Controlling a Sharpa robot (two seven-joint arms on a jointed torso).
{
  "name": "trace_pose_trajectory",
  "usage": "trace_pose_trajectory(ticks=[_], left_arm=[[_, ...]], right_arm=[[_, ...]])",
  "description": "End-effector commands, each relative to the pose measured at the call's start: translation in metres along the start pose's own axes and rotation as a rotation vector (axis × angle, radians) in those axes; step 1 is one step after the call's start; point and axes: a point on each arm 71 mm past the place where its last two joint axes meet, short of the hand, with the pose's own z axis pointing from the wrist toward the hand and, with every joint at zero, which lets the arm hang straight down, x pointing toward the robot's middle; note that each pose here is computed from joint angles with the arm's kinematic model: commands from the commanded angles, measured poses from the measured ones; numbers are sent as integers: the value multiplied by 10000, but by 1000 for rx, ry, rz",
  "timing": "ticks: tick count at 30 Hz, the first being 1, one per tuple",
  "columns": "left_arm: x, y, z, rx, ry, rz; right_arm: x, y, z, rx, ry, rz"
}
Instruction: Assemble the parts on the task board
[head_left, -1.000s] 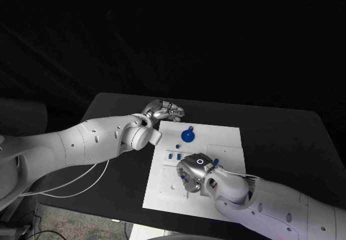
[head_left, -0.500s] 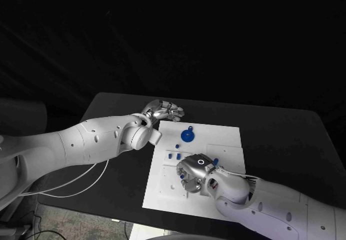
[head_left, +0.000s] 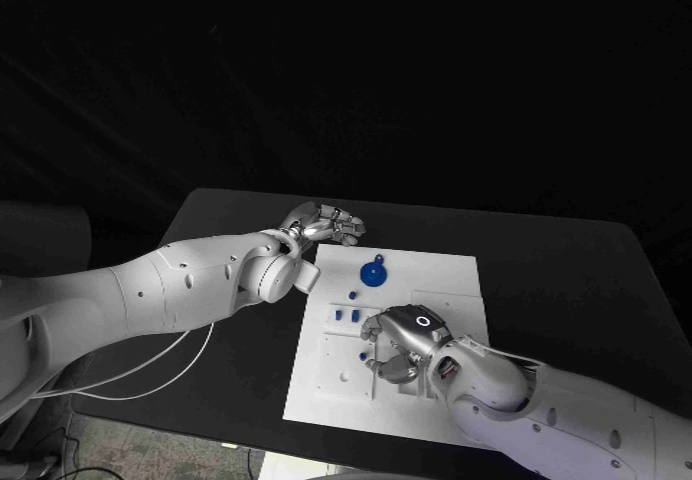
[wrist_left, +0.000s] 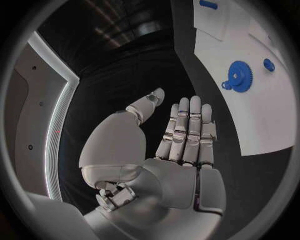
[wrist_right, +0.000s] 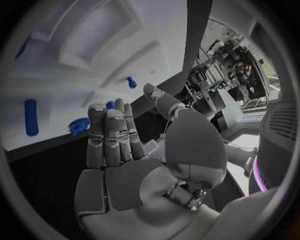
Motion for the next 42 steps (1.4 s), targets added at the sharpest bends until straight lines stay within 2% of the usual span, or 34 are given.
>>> trace_pose_trajectory(ticks=[1, 5, 10, 14, 18, 20, 27, 31, 42], left_arm=[[-6, -9, 1, 5, 8, -7], [-22, -5, -1, 4, 6, -6], [-35, -2, -1, 4, 4, -5], [-36, -1, 3, 4, 2, -5], [-29, -3, 4, 6, 4, -5], [-34, -2, 2, 6, 3, -5], [-40, 0, 4, 6, 2, -5], [-45, 1, 3, 6, 0, -4], [-52, 3, 1, 5, 0, -4]], right_arm=[[-168, -75, -54, 14, -56, 81], [-381, -206, -111, 29, -70, 80], [-693, -466, -185, 63, -47, 36], [-785, -700, -238, 134, -14, -21], [-767, -829, -263, 179, 31, -65], [-765, -837, -257, 177, 32, -88], [-682, -879, -244, 195, 109, -119], [-618, -881, -228, 196, 128, -128], [-525, -830, -216, 176, 132, -140]])
